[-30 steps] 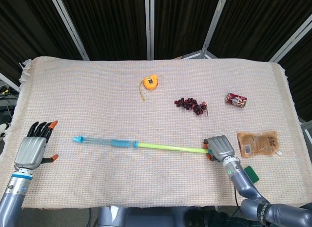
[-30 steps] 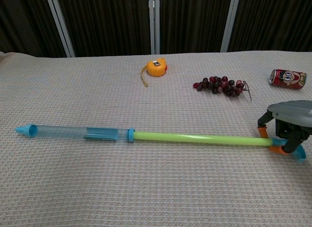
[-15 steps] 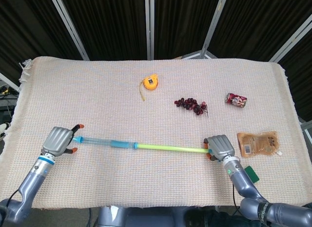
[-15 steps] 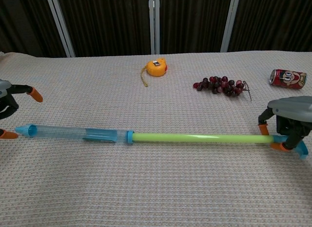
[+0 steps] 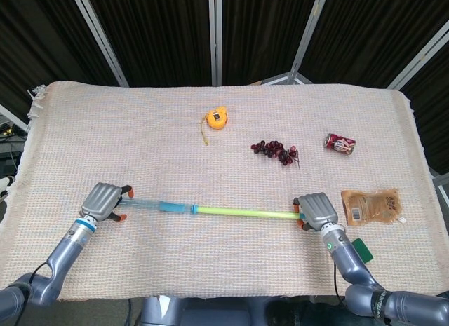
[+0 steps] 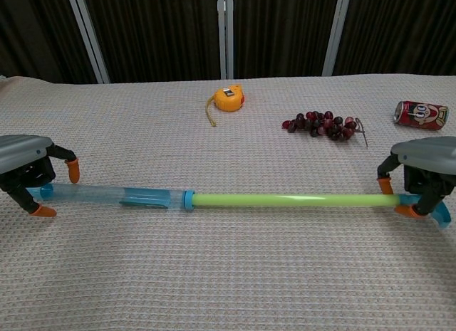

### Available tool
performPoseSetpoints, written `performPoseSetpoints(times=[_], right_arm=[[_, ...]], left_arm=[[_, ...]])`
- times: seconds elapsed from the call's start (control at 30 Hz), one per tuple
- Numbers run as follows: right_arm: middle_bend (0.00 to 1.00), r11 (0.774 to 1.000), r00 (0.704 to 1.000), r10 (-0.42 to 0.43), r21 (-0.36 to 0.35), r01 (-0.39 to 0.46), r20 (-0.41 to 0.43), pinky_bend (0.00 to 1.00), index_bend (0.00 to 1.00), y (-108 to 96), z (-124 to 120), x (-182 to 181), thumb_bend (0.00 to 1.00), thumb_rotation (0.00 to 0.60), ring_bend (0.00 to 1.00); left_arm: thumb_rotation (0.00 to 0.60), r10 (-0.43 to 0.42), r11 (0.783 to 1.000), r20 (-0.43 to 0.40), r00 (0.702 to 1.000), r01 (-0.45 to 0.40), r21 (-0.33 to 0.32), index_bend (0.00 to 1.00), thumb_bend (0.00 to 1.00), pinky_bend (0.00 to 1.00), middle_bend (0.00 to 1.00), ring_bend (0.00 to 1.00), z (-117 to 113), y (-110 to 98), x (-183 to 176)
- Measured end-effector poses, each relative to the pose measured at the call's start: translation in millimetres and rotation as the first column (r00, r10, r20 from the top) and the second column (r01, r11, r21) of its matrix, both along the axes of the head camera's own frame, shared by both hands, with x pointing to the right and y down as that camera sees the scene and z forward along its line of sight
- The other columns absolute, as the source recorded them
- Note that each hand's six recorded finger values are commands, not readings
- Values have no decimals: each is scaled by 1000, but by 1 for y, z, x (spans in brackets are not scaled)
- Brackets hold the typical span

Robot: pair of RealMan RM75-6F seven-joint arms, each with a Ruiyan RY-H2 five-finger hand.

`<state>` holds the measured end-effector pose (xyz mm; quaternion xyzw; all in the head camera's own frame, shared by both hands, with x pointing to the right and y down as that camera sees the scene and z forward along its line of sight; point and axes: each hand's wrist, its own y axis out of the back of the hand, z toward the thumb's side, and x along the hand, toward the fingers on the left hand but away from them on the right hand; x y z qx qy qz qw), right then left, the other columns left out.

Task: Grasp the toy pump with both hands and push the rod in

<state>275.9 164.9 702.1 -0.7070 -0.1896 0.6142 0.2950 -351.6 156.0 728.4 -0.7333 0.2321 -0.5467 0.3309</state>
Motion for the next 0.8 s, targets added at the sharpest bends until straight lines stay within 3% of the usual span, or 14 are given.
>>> performPoseSetpoints(times=[0.33,0.6,0.8], right_arm=[[1000,1000,1000,0,7,0,-4,1000,675,-2,-3,0,480,600,1000],[1000,1000,1000,3,12,-3,-8,1000,675,-4,-6,1,484,600,1000],[1000,1000,1000,3,15,-3,-1,1000,677,-5,-9,-1,489,600,1000]], left_arm=[[600,-26,999,-5,1000,25,-34,485,142,1000,911,857,8,-6,5],[600,-31,999,-16,999,30,-43,622,387,1000,911,857,10,-7,12],[600,-40,999,-31,999,38,-37,711,440,1000,911,857,7,-9,14]])
